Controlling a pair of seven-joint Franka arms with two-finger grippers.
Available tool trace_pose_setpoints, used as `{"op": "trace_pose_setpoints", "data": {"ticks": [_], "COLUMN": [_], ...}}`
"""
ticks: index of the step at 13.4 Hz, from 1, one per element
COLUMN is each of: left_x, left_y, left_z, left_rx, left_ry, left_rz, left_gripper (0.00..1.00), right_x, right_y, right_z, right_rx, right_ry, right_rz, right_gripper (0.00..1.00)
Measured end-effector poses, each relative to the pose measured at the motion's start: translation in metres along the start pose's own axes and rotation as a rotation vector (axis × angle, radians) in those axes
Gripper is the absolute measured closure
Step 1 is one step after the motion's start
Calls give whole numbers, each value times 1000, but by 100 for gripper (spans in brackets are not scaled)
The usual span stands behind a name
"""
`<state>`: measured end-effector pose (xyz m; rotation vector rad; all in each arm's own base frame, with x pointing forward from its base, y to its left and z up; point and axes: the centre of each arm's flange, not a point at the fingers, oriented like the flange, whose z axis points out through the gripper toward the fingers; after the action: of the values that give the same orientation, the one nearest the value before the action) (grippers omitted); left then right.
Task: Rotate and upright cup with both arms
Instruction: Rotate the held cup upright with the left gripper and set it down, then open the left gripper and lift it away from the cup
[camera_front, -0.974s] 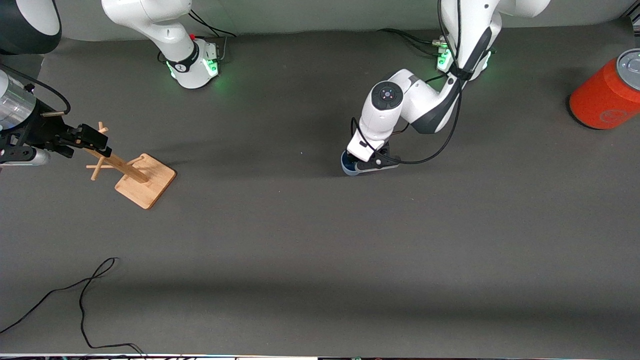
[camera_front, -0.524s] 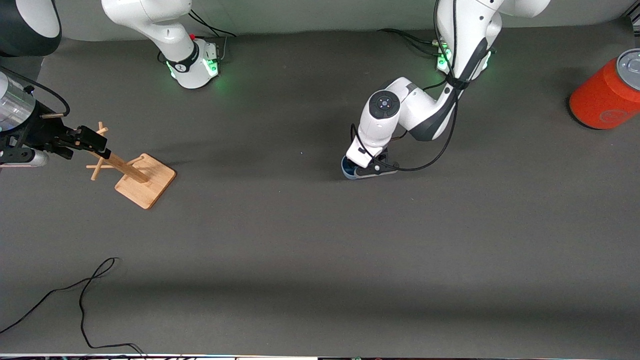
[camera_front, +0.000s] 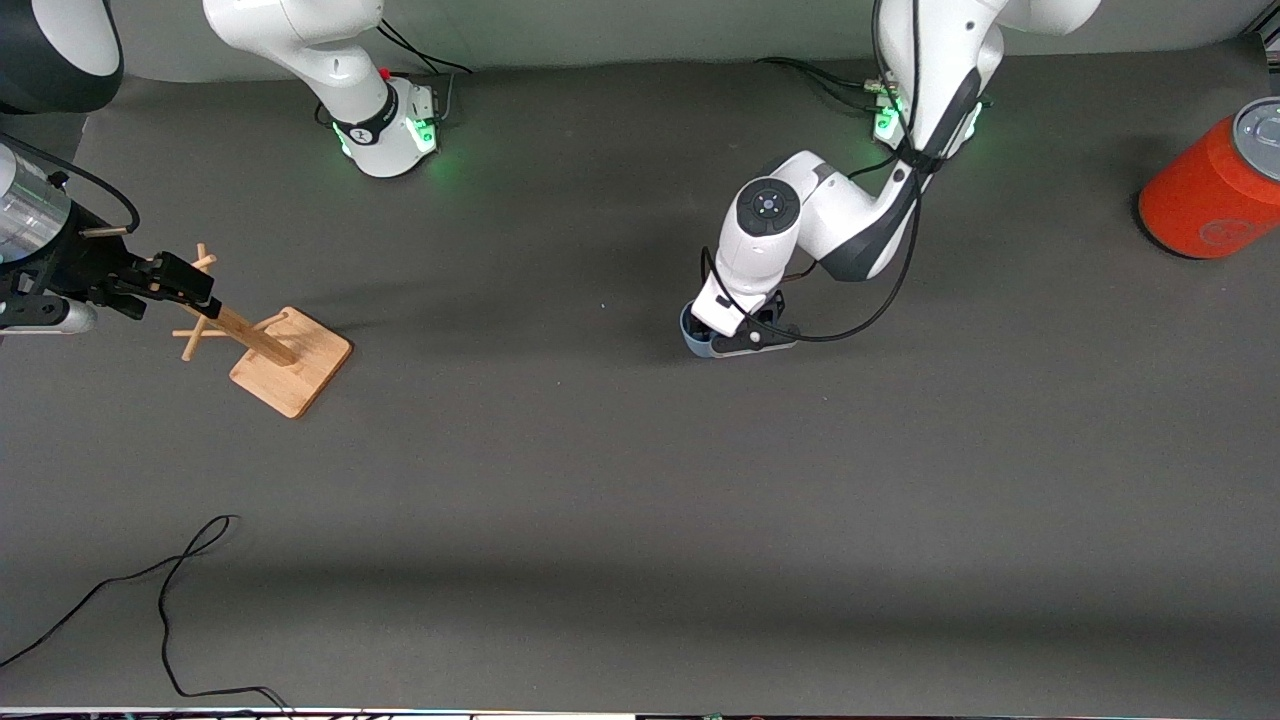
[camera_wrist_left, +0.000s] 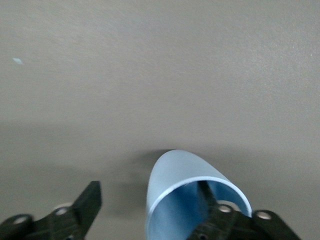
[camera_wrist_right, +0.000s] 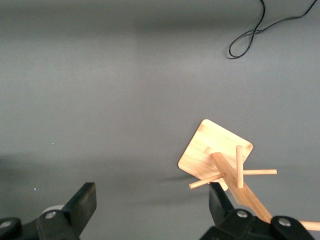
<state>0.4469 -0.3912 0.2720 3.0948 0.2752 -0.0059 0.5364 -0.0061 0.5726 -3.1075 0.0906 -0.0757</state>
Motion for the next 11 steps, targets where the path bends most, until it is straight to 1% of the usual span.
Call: {"op": "trace_pose_setpoints", "data": {"ticks": [1,2,4,5,7,9,11], "left_x": [6,13,26,36,57,74,89], "left_y": [-2,-5,-20,-37,-81,-132,-185], "left_z": [-23,-51,-115,-147,-201,-239,-267], "left_rx": [19,28,24,33,47,51,44], "left_ry": [-8,-23,-88,-120,-155,-188,-229], "left_rz": [-14,-27,-15,2,32,70,119], "left_gripper": [0,0,0,0,0,0,0], "right_x": [0,0,0,0,0,-1,-4], "right_y": [1,3,4,4,5,6,4], "right_z": [-1,-3,-5,-5,-6,-6,-10], "right_rx": [-12,-26,-35,-36,-37,-37,-38], "right_ry": [6,11,16,17,17,11,-7], "right_rz": [-2,-5,-7,-7,-5,-6,-11], "right_gripper": [0,0,0,0,0,0,0]}}
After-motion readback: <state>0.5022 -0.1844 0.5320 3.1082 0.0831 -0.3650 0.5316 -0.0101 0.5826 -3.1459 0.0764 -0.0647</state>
